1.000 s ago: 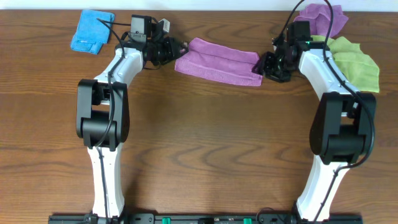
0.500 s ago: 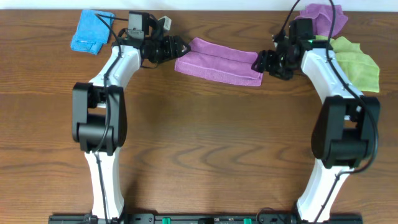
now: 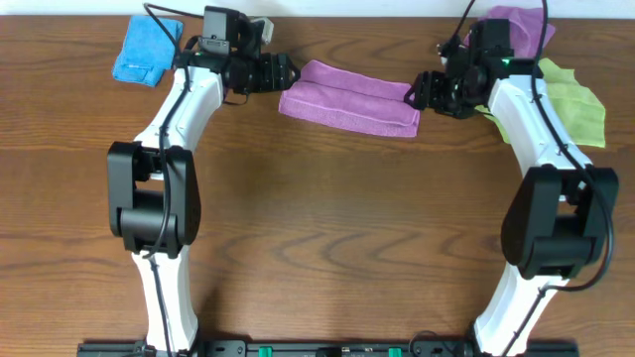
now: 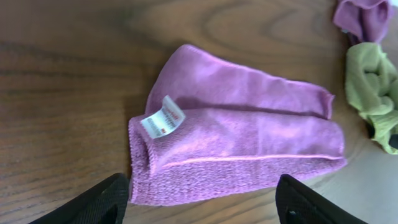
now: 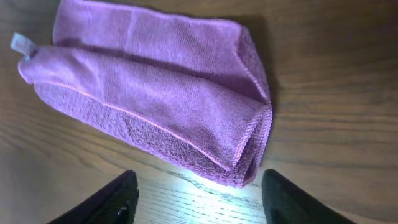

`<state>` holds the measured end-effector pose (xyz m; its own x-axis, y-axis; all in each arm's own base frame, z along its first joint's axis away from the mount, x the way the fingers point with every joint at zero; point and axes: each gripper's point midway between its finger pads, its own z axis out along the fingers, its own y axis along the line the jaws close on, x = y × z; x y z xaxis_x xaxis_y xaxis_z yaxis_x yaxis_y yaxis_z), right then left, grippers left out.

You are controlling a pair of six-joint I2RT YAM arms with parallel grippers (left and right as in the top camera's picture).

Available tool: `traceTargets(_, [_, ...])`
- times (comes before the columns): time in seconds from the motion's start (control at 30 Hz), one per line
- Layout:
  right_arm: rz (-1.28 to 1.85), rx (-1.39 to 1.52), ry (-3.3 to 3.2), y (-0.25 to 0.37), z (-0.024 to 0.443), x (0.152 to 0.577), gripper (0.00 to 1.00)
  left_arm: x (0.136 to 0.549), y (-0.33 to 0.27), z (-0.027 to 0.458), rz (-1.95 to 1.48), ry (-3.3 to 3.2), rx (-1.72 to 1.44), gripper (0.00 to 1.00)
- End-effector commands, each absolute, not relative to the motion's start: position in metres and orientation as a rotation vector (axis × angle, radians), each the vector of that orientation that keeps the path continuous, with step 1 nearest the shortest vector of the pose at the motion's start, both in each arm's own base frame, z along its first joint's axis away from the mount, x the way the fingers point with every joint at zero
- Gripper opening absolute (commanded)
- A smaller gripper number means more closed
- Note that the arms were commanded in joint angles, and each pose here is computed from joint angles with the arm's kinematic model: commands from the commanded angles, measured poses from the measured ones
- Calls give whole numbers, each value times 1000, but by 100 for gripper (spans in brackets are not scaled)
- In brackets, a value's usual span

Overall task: Fold the cloth
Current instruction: 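Move both grippers down to the folded strip's near corners and grasp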

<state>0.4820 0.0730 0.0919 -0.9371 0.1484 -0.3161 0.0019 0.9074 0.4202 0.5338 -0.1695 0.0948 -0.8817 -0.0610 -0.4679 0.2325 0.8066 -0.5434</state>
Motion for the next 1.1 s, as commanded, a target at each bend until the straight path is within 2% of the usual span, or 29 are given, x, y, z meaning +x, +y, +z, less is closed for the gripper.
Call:
traceTargets(0.0, [677,67,2741,87,84,481,31,529,-178,82,-912,2539,163,63])
traceTargets(0.03, [677,62,2744,89,82,480,2,527,-181,83,-936,2535,174,49])
traceTargets(0.1, [670,43,2741,94,83,481,2,527,-186,86,-940,2524,189,16])
traceTargets(0.13, [662,29,2736,98,83,482,1,527,-189,86,-938,2520,202,6])
traceTargets(0.23, [532,-4,2742,103,78,485,2,528,-196,81,-854,2531,221,6])
traceTargets(0.4, [197,-13,2751,94,70,488,2,538,-182,61,-369,2565,220,6])
traceTargets(0.53, [142,34,2749,92,63,491,2,549,-178,62,-105,2503,195,6])
traceTargets(1.07, [136,136,2782,91,27,497,1,563,-204,30,-221,2465,236,6])
